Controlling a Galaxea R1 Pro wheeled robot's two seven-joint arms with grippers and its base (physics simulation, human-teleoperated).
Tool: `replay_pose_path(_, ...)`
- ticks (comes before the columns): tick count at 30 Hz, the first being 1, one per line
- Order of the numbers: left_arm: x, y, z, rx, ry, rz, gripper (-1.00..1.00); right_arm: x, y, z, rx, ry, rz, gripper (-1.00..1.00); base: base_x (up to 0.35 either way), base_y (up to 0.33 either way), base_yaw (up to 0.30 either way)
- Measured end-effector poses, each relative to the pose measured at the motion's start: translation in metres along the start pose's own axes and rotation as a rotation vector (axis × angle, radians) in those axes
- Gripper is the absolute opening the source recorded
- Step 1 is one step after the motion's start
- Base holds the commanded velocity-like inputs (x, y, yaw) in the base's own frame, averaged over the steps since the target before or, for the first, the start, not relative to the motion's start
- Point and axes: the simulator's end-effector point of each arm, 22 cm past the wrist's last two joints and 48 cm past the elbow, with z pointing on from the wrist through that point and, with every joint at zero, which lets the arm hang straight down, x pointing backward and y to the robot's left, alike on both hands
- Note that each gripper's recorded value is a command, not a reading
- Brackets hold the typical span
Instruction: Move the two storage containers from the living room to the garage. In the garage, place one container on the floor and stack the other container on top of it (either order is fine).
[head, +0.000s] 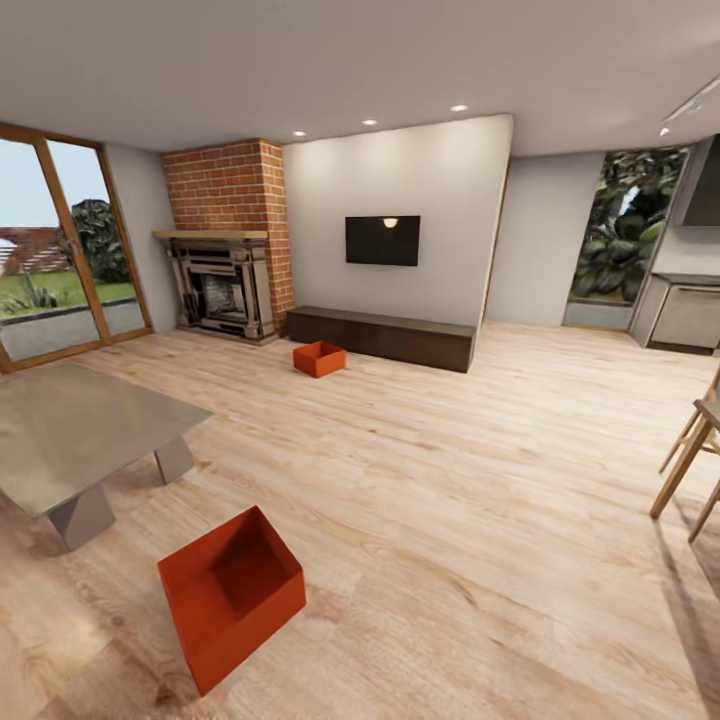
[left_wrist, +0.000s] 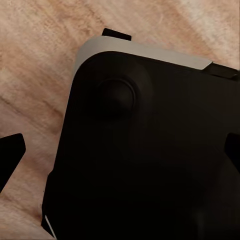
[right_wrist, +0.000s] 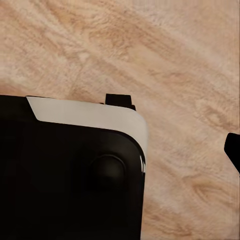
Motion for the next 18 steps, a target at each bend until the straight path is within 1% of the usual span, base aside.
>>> replay_pose_path(2,-0.0001,0.0001,0.0,0.0,0.0,-0.002,1.0,0.0,-0.0001,0.0,0.0,0.0,0.0,1.0,0.026,0.0,0.275)
replay_pose_path(5,0.0002,0.0009,-0.0001,-0.001,0.001,-0.001,1.0,-0.0002,0.0009,-0.0001,-0.001,-0.001,0.0,1.0,0.2,-0.02,0.275)
replay_pose_path(11,0.0001,0.0009,-0.0001,0.0,0.0,0.005,1.0,-0.0007,0.0011,-0.0002,-0.001,-0.003,0.0,1.0,0.285,-0.099,0.275)
replay_pose_path(18,-0.0001,0.001,-0.0001,-0.001,0.0,0.0,1.0,-0.0008,0.0012,-0.0002,-0.002,-0.004,0.0,1.0,0.288,-0.15,0.275)
